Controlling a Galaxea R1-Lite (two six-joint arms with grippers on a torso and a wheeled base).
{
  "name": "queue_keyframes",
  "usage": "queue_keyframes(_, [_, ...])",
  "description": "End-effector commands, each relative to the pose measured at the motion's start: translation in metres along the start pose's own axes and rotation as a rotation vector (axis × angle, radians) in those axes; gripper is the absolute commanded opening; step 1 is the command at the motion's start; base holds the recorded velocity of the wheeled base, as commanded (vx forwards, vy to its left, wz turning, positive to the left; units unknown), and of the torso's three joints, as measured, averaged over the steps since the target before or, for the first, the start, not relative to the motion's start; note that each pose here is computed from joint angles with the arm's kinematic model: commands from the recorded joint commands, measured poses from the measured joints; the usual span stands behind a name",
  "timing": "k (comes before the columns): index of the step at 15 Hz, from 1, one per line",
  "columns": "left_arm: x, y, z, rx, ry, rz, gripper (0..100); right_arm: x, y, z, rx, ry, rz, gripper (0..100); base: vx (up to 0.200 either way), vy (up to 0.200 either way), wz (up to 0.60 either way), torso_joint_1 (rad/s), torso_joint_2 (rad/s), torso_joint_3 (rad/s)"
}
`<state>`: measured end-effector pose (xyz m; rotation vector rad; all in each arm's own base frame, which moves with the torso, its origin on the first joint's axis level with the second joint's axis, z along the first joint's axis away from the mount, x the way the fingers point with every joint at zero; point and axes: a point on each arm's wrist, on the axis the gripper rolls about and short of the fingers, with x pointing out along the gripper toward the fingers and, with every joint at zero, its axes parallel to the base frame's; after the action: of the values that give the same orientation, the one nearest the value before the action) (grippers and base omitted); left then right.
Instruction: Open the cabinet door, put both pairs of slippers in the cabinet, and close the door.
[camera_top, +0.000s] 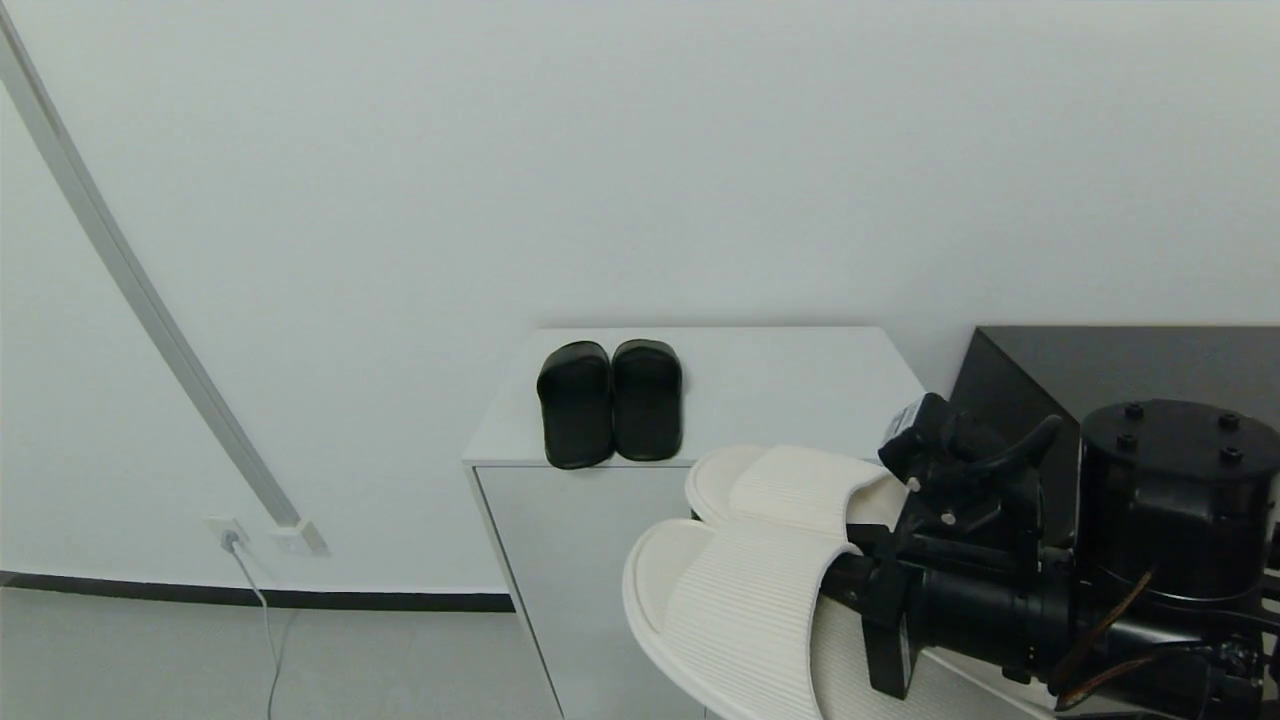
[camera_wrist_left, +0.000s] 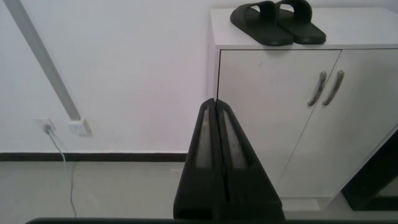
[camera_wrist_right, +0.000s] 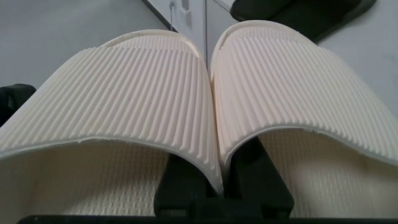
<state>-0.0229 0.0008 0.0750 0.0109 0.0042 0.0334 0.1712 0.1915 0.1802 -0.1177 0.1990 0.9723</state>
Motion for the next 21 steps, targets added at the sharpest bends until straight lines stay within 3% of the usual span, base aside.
queue_keyframes(1, [0.0001, 0.0000, -0.0001, 0.000, 0.002, 0.002, 0, 0.0007, -0.0013, -0.0025, -0.001, 0.010, -0.005, 0, 0.000, 0.000, 0.00, 0.000, 0.00, 0.000])
queue_keyframes(6, [0.0001, 0.0000, -0.0001, 0.000, 0.002, 0.002, 0, 0.0006, -0.0018, -0.0043, -0.002, 0.016, -0.027, 0, 0.000, 0.000, 0.00, -0.009, 0.02, 0.012])
queue_keyframes(11, [0.0000, 0.0000, 0.0003, -0.008, 0.001, 0.000, 0, 0.0001, -0.0021, -0.0065, 0.000, 0.024, -0.035, 0, 0.000, 0.000, 0.00, -0.151, 0.35, 0.194])
queue_keyframes(12, [0.0000, 0.0000, 0.0003, -0.011, 0.001, 0.000, 100, -0.0003, -0.0025, -0.0062, 0.000, 0.022, -0.036, 0, 0.000, 0.000, 0.00, -0.173, 0.41, 0.237])
queue_keyframes(21, [0.0000, 0.0000, 0.0003, -0.005, 0.001, 0.000, 100, 0.0013, -0.0026, -0.0099, -0.003, 0.038, -0.036, 0, 0.000, 0.000, 0.00, -0.220, 0.53, 0.307])
